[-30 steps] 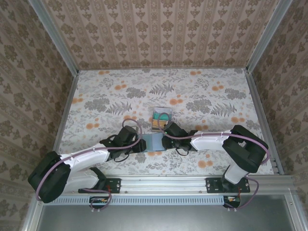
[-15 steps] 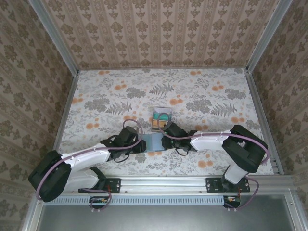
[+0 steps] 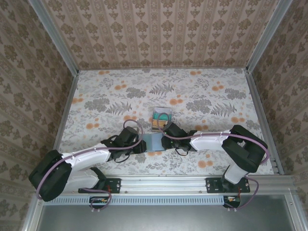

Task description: Take the credit cards out of the card holder

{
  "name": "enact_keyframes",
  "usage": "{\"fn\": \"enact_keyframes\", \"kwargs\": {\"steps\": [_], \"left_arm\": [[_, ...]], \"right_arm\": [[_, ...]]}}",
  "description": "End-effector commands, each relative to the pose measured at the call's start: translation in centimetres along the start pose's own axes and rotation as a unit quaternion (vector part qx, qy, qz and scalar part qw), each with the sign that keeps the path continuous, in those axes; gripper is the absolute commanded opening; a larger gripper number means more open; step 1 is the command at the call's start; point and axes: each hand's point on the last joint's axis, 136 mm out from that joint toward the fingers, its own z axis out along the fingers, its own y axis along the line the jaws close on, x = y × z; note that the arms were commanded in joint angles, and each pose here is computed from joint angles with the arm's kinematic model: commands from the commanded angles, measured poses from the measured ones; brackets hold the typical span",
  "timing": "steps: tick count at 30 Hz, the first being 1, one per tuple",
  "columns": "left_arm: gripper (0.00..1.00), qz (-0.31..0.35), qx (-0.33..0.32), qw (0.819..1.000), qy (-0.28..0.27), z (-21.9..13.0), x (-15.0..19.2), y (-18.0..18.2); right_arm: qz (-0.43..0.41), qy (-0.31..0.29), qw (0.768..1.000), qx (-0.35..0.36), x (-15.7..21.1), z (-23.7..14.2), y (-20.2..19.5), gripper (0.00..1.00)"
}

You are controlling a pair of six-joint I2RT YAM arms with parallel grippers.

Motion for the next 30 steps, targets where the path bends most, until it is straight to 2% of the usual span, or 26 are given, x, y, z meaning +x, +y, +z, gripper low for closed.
{"fn": "enact_keyframes", "kwargs": {"steps": [1, 4, 8, 14, 17, 22, 30], "left_arm": [[0.43, 0.009, 0.039, 0.999, -0.005, 0.1, -0.5, -1.9], [0.46, 0.011, 0.055, 0.998, -0.006, 0.1, -0.7, -2.7], [0.55, 0.019, 0.070, 0.997, -0.015, -0.3, -1.1, -3.6], [0.78, 0.029, 0.086, 0.996, -0.020, -0.7, -1.5, -4.6], [0.81, 0.038, 0.093, 0.995, -0.022, -0.9, -1.6, -5.3], [1.00, 0.055, 0.084, 0.995, -0.024, -1.2, -1.8, -5.9], [1.00, 0.065, 0.070, 0.995, -0.023, -1.4, -1.8, -5.9]], "right_arm": [[-0.001, 0.024, 1.000, -0.003, 1.2, 0.6, 0.5, 0.21], [-0.001, 0.023, 1.000, -0.003, 1.2, 0.6, 0.5, 0.21], [-0.002, 0.024, 1.000, -0.002, 1.2, 0.6, 0.5, 0.21], [-0.002, 0.025, 1.000, 0.000, 1.3, 0.6, 0.4, 0.21], [-0.002, 0.025, 1.000, 0.000, 1.3, 0.6, 0.4, 0.21], [-0.002, 0.023, 1.000, 0.004, 1.2, 0.4, 0.3, 0.21], [-0.001, 0.014, 1.000, 0.010, 1.0, 0.0, 0.0, 0.22]]}}
